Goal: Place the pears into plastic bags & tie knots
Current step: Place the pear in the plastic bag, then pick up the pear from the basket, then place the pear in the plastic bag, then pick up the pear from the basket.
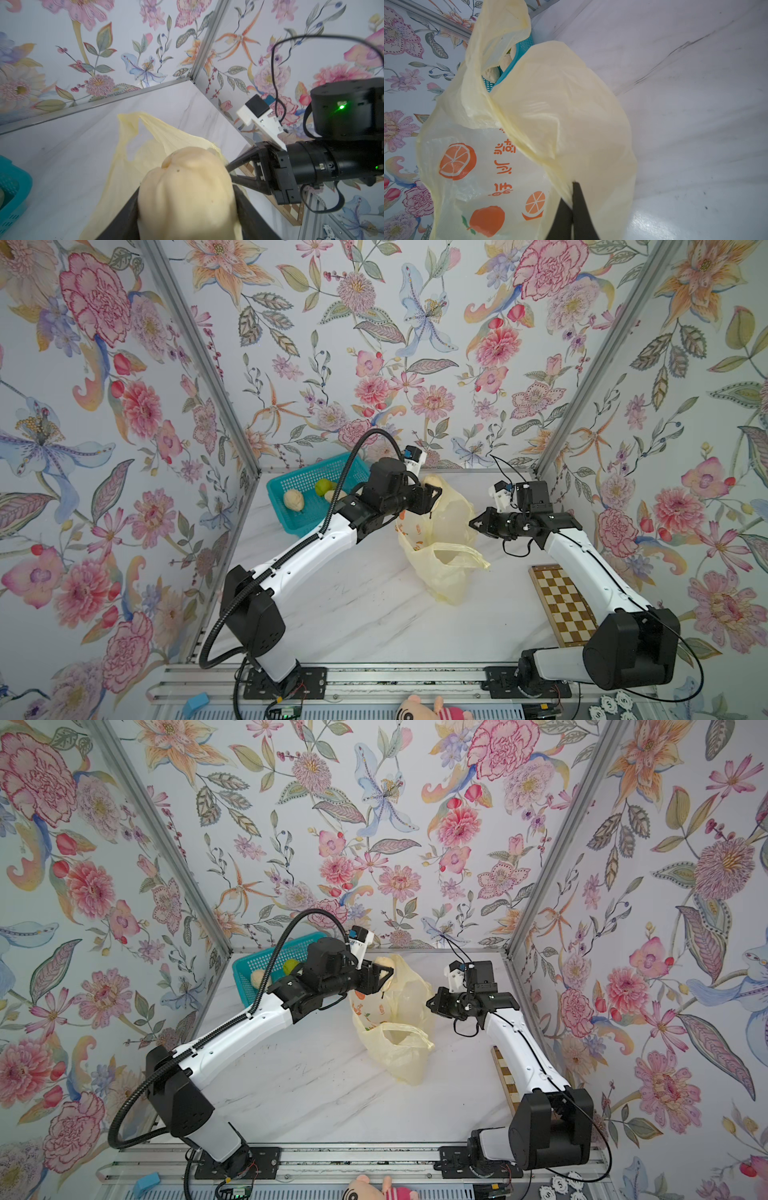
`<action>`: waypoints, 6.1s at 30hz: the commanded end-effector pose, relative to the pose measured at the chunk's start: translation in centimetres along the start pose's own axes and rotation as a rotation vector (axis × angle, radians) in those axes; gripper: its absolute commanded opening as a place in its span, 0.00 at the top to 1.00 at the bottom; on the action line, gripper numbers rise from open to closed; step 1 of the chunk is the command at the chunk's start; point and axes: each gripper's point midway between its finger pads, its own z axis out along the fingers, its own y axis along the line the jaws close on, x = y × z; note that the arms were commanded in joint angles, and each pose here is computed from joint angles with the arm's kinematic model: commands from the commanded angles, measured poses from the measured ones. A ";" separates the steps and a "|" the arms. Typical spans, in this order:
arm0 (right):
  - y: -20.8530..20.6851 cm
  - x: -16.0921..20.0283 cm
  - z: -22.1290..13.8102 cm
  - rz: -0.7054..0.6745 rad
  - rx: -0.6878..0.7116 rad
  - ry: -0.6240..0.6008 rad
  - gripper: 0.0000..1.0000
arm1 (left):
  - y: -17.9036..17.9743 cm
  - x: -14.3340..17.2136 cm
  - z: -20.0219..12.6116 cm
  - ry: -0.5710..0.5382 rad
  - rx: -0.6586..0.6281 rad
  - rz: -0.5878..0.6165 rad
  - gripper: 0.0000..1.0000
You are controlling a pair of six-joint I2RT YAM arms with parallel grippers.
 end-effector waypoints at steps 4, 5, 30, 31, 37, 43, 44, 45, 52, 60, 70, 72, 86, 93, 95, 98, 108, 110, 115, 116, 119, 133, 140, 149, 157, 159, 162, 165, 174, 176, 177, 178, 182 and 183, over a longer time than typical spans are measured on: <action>-0.9 0.1 -0.9 0.006 -0.010 -0.017 1.00 | -0.3 7.7 4.0 0.271 -0.100 0.136 0.49; -1.1 0.1 -0.9 0.010 -0.007 -0.017 1.00 | -0.7 8.7 4.5 0.300 -0.090 0.148 0.45; -2.8 0.3 -1.1 0.038 0.023 -0.022 1.00 | 2.9 -0.5 -3.0 0.119 -0.270 0.212 0.16; -2.8 0.3 -1.0 0.036 0.022 -0.021 1.00 | 4.4 -0.9 -3.6 0.112 -0.312 0.201 0.17; -2.7 0.3 -1.1 0.036 0.019 -0.023 1.00 | 15.4 -2.4 -6.0 0.097 -0.569 0.113 0.18; -2.6 0.3 -1.3 0.036 0.018 -0.026 1.00 | 26.2 -1.6 -6.6 0.044 -0.724 -0.109 0.11; -2.6 0.3 -1.3 0.036 0.017 -0.027 1.00 | 27.6 -1.2 -6.3 0.032 -0.727 -0.148 0.09; -2.6 0.3 -1.3 0.036 0.018 -0.028 1.00 | 28.7 -0.8 -5.9 0.026 -0.720 -0.181 0.07; -2.6 0.5 -1.5 0.037 0.017 -0.030 1.00 | 36.0 3.3 -2.2 0.024 -0.725 -0.362 0.00; -2.7 0.7 -1.4 0.043 0.015 -0.025 1.00 | 40.6 8.7 0.7 0.006 -0.672 -0.597 0.00; -2.9 1.0 -1.2 0.045 0.019 -0.018 1.00 | 42.6 12.8 1.3 0.031 -0.740 -0.710 0.00; -2.9 1.0 -1.2 0.044 0.020 -0.019 1.00 | 42.9 13.7 1.0 0.040 -0.765 -0.726 0.00; -2.8 0.8 -1.3 0.051 0.019 -0.023 1.00 | 42.4 14.0 1.7 -0.017 -0.681 -0.781 0.31; -2.4 0.9 -1.3 0.053 0.009 -0.020 1.00 | 40.2 9.0 -1.2 -0.111 -0.648 -0.696 0.39; -2.1 0.9 -1.3 0.047 0.003 -0.019 1.00 | 39.0 7.0 -2.2 -0.137 -0.620 -0.653 0.39; -1.6 0.8 -1.3 0.041 -0.005 -0.021 1.00 | 36.5 3.7 -3.9 -0.177 -0.569 -0.578 0.39; 0.0 0.8 -1.2 0.016 -0.021 -0.018 1.00 | 21.5 -5.1 -5.4 -0.225 -0.260 -0.227 0.41; 0.0 0.7 -1.0 0.015 -0.021 -0.015 1.00 | 17.8 -5.9 -4.8 -0.217 -0.198 -0.159 0.42; 0.4 0.6 -0.9 0.007 -0.021 -0.014 1.00 | 8.0 -6.2 -2.1 -0.148 -0.033 0.018 0.43; 0.4 0.6 -0.9 0.006 -0.022 -0.014 1.00 | 6.2 -5.9 -1.4 -0.124 -0.006 0.060 0.43; 0.5 0.5 -1.0 0.003 -0.023 -0.018 1.00 | 1.4 -3.7 0.4 -0.024 0.062 0.183 0.43; 0.1 0.5 -1.3 0.001 -0.018 -0.024 0.99 | -2.1 15.0 4.8 0.581 0.128 0.504 0.41; -0.2 0.6 -1.4 0.005 -0.013 -0.022 0.99 | -0.5 17.7 3.9 0.739 0.088 0.574 0.23; -0.3 0.5 -1.6 0.008 -0.010 -0.030 0.99 | -0.5 16.3 2.5 0.738 0.089 0.630 0.08; -0.6 0.6 -1.6 0.012 -0.003 -0.030 0.99 | -2.1 9.2 1.3 0.487 0.130 0.586 0.11; -0.6 0.6 -1.7 0.012 -0.005 -0.030 0.99 | -2.0 5.9 0.6 0.364 0.097 0.535 0.11; -0.5 0.6 -1.7 0.011 -0.008 -0.031 0.99 | -0.9 1.8 -0.9 0.207 0.040 0.473 0.08; -0.5 0.6 -1.7 0.011 -0.006 -0.030 0.99 | 2.5 -1.0 -2.4 0.108 -0.087 0.400 0.08; -0.5 0.9 -1.6 0.014 -0.009 -0.026 0.99 | 22.1 -1.1 -7.9 0.165 -0.749 0.162 0.09; -0.5 0.9 -1.6 0.014 -0.009 -0.026 0.99 | 26.5 0.0 -9.3 0.205 -0.879 0.098 0.10; -0.5 0.9 -1.6 0.017 -0.008 -0.024 0.98 | 28.3 0.5 -10.0 0.216 -0.924 0.063 0.10; -0.5 0.9 -1.5 0.014 -0.008 -0.023 0.99 | 30.3 0.9 -10.6 0.218 -0.971 0.019 0.10; -0.6 1.1 -1.4 0.017 -0.006 -0.018 0.99 | 36.7 2.3 -12.2 0.200 -1.115 -0.089 0.11; -0.6 1.1 -1.4 0.016 -0.005 -0.017 0.99 | 37.9 2.6 -12.3 0.199 -1.136 -0.103 0.10</action>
